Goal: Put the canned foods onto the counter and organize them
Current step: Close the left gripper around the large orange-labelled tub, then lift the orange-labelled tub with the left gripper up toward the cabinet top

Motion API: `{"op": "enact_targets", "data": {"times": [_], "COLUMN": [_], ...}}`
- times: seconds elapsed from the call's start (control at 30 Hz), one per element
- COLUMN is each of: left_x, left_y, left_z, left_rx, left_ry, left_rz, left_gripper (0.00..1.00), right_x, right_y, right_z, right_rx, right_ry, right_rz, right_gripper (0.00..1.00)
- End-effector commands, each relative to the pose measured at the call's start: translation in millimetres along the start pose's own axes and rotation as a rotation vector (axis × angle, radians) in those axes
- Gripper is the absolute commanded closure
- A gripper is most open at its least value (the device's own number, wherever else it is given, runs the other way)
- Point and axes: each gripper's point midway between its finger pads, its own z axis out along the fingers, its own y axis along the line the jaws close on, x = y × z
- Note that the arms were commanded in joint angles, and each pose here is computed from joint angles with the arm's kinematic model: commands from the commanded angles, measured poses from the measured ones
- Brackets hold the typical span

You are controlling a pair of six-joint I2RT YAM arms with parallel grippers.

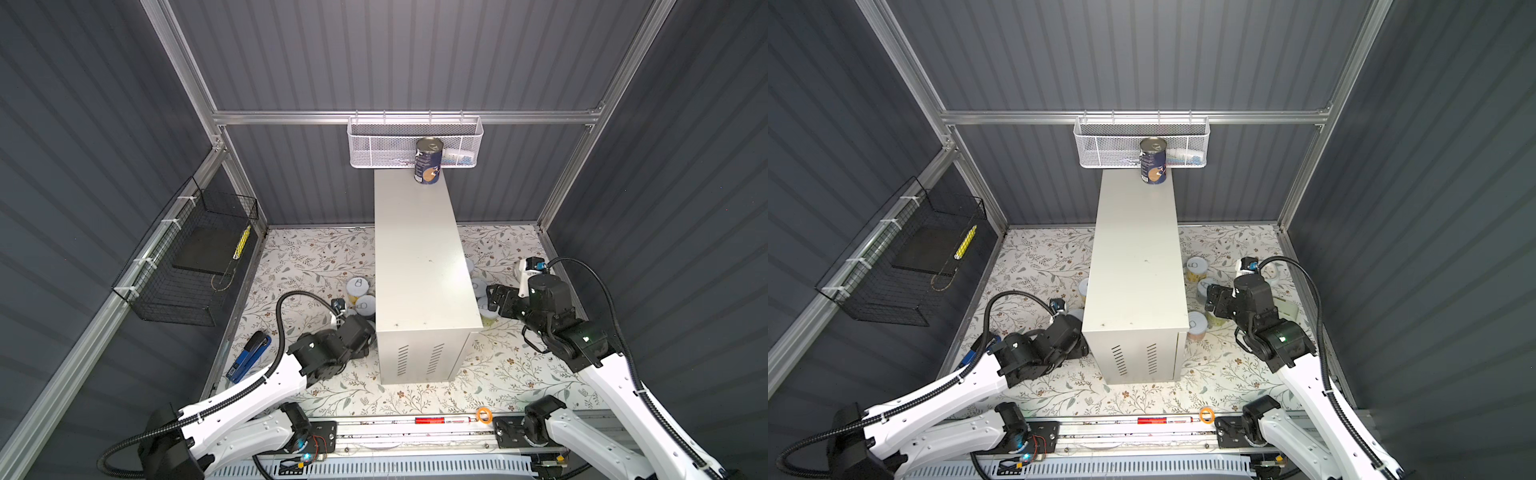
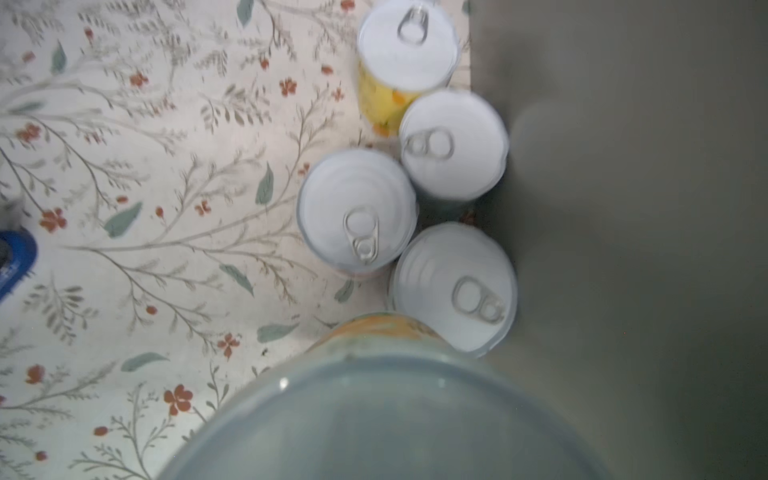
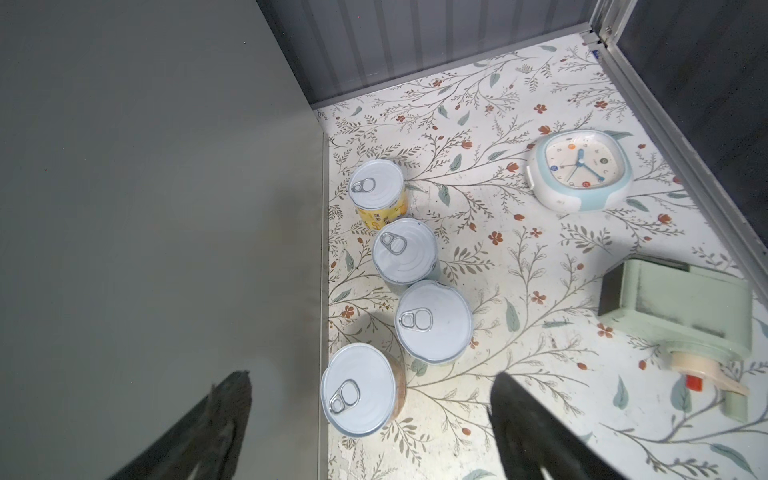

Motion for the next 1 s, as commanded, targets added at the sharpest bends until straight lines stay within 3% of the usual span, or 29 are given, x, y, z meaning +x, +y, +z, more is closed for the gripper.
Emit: {"op": "enact_targets", "data": {"times": [0.0, 0.07, 0.3, 0.6, 0.97], "left_x": [-38, -63, -122, -213, -294], "left_y": [12, 12, 20, 23, -24], "left_z": [-19, -31, -44, -70, -82], "left_rx": [-0.028, -0.013, -0.08, -0.097, 0.03], "left_ry": [-0.024, -0.083, -0.074, -0.184, -0.292], "left_rz": [0.045, 0.064, 0.145, 0.129, 0.15], "left_gripper": [1.0, 1.0, 1.0, 1.0, 1.0], "right_x": [-11, -12, -18, -33, -68], "right_y": [4, 4, -6, -6, 12], "right_z": [-11, -16, -35, -47, -54], "right_rx": [-0.039, -0.046, -0.037, -0.04, -0.087], "right_ry": [-0.034, -0.043, -0.091, -0.106, -0.133], "right_rz": [0.028, 0.033, 0.047, 0.05, 0.015], "right_gripper": [0.09, 0.09, 0.08, 0.07, 0.06]}}
